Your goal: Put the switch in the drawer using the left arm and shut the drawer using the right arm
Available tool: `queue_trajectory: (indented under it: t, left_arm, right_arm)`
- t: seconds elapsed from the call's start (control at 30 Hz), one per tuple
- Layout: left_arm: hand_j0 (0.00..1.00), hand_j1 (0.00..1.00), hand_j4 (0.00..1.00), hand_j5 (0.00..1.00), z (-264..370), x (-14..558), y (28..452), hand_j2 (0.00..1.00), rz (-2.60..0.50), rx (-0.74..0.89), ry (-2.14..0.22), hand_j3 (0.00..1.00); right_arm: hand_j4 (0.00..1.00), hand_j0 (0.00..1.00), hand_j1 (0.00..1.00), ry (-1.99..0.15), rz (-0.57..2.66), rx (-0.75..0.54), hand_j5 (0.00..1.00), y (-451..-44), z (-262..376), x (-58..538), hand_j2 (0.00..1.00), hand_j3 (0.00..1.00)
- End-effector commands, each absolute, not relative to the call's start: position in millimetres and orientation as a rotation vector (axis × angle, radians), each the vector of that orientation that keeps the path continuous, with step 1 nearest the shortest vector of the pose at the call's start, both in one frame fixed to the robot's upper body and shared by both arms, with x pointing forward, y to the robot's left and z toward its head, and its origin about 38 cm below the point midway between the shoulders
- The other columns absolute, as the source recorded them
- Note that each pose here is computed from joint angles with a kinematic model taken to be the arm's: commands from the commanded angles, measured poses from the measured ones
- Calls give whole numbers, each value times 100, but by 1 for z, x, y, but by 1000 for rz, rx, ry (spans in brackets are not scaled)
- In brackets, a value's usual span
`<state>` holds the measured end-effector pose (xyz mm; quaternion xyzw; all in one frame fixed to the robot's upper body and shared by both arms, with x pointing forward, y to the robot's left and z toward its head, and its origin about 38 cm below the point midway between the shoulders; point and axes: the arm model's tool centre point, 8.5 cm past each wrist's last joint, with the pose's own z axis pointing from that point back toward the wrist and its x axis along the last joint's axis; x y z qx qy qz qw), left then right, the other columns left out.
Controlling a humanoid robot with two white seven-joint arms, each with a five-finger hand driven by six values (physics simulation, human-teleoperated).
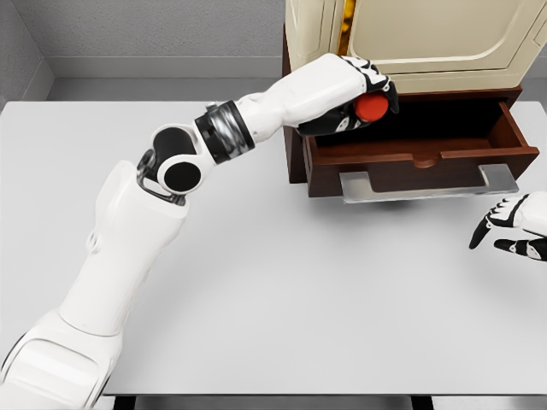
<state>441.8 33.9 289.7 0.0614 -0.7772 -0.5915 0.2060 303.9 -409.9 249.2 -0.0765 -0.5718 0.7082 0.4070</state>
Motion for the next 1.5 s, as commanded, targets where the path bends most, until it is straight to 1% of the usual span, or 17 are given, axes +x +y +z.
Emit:
queue_trajectory:
  t: [0.0, 0.07, 0.57, 0.63, 0.73, 0.83, 0.93, 1.03, 1.07, 1.1, 1.17, 1.27, 1.33, 1.47]
  left_arm:
    - [74, 74, 74, 74, 290, 443, 35, 74, -1644, 173, -2161, 74]
    - [81, 81, 81, 81, 290, 443, 35, 81, -1643, 174, -2162, 81]
    - [84, 84, 84, 84, 289, 440, 32, 84, -1653, 165, -2169, 84]
    - [88, 88, 88, 88, 290, 435, 31, 88, -1669, 155, -2199, 88]
    - [91, 91, 91, 91, 304, 408, 31, 91, -1739, 126, -2375, 91]
    - [92, 92, 92, 92, 313, 404, 77, 92, -1691, 101, -2403, 92]
    - [92, 92, 92, 92, 318, 410, 139, 92, -1551, 120, -2403, 92]
    - [92, 92, 92, 92, 313, 410, 203, 92, -1449, 127, -2350, 92]
    - [95, 95, 95, 95, 304, 408, 226, 95, -1385, 155, -2328, 95]
    - [100, 100, 100, 100, 296, 405, 246, 100, -1326, 191, -2309, 100]
    - [100, 100, 100, 100, 271, 392, 294, 100, -1205, 260, -2235, 100]
    - [100, 100, 100, 100, 228, 364, 350, 100, -1088, 342, -2088, 100]
    - [100, 100, 100, 100, 201, 352, 362, 100, -1067, 325, -2007, 100]
    - [100, 100, 100, 100, 188, 356, 373, 100, -1046, 327, -1958, 100]
  right_arm:
    - [53, 53, 53, -1445, 1779, -190, 53, -410, 250, 304, 53, 53]
    - [53, 53, 53, -1443, 1779, -189, 53, -410, 249, 304, 53, 53]
    - [53, 53, 53, -1443, 1780, -191, 53, -410, 250, 304, 53, 53]
    - [53, 53, 53, -1446, 1778, -191, 53, -410, 250, 304, 53, 53]
    - [53, 53, 53, -1449, 1776, -193, 53, -410, 251, 305, 53, 53]
    - [53, 53, 53, -1456, 1777, -199, 53, -410, 253, 306, 53, 53]
    - [53, 53, 53, -1474, 1780, -218, 53, -409, 260, 309, 53, 53]
    - [53, 53, 53, -1478, 1781, -223, 53, -409, 262, 310, 53, 53]
    - [53, 53, 53, -1477, 1780, -222, 53, -409, 261, 310, 53, 53]
    - [53, 53, 53, -1477, 1780, -222, 53, -409, 261, 310, 53, 53]
    - [53, 53, 53, -1480, 1782, -230, 53, -410, 264, 311, 53, 53]
    - [53, 53, 53, -1478, 1793, -246, 53, -411, 269, 314, 53, 53]
    - [53, 53, 53, -1477, 1797, -248, 53, -411, 270, 314, 53, 53]
    - [53, 53, 53, -1480, 1801, -250, 53, -410, 272, 315, 53, 53]
